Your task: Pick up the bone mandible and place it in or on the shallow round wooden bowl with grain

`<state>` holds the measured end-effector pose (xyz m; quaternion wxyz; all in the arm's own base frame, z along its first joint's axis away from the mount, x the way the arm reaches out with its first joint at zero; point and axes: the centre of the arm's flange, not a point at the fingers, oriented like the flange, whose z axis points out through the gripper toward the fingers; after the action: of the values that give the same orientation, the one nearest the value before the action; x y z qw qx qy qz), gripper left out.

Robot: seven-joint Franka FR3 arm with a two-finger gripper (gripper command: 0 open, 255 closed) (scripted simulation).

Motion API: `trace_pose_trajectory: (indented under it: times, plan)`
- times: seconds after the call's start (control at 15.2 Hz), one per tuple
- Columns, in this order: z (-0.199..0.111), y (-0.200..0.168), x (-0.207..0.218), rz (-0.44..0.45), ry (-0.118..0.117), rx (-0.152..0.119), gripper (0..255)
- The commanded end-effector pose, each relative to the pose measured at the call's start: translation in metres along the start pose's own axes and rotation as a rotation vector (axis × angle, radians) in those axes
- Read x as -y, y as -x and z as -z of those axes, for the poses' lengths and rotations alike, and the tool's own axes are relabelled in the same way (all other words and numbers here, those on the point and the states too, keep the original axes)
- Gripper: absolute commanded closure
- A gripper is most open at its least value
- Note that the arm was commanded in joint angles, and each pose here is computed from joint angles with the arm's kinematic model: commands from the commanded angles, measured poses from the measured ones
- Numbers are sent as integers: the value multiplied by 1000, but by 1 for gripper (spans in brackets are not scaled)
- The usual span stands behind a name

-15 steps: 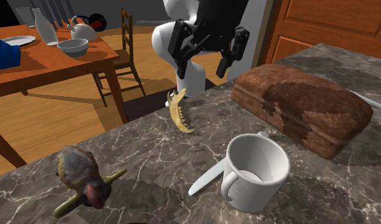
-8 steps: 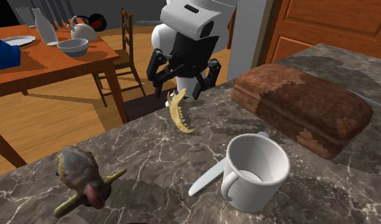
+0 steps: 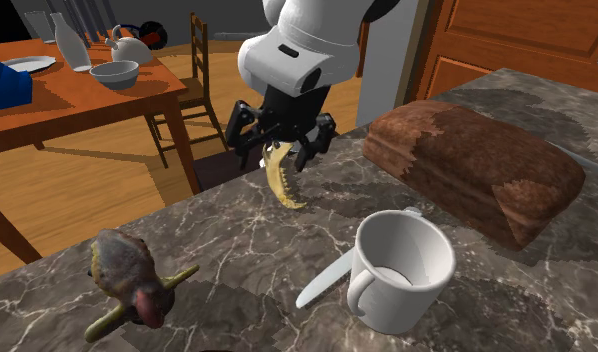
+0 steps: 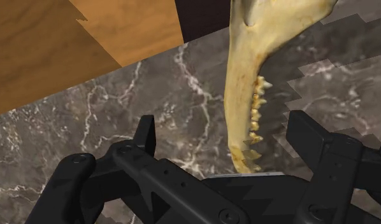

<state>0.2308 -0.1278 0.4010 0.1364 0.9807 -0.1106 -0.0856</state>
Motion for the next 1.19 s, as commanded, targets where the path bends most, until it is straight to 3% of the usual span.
trace_pose_trajectory:
  times: [0.0,0.26,0.33,0.92,0.99,1.12]
  plan:
    - [-1,0,0,0,0,0,0]
    - [-1,0,0,0,0,0,0]
    - [-1,0,0,0,0,0,255]
    - [-1,0,0,0,0,0,255]
    - [-1,0,0,0,0,0,0]
    - [0,33,-34,-54,-271,-51,0]
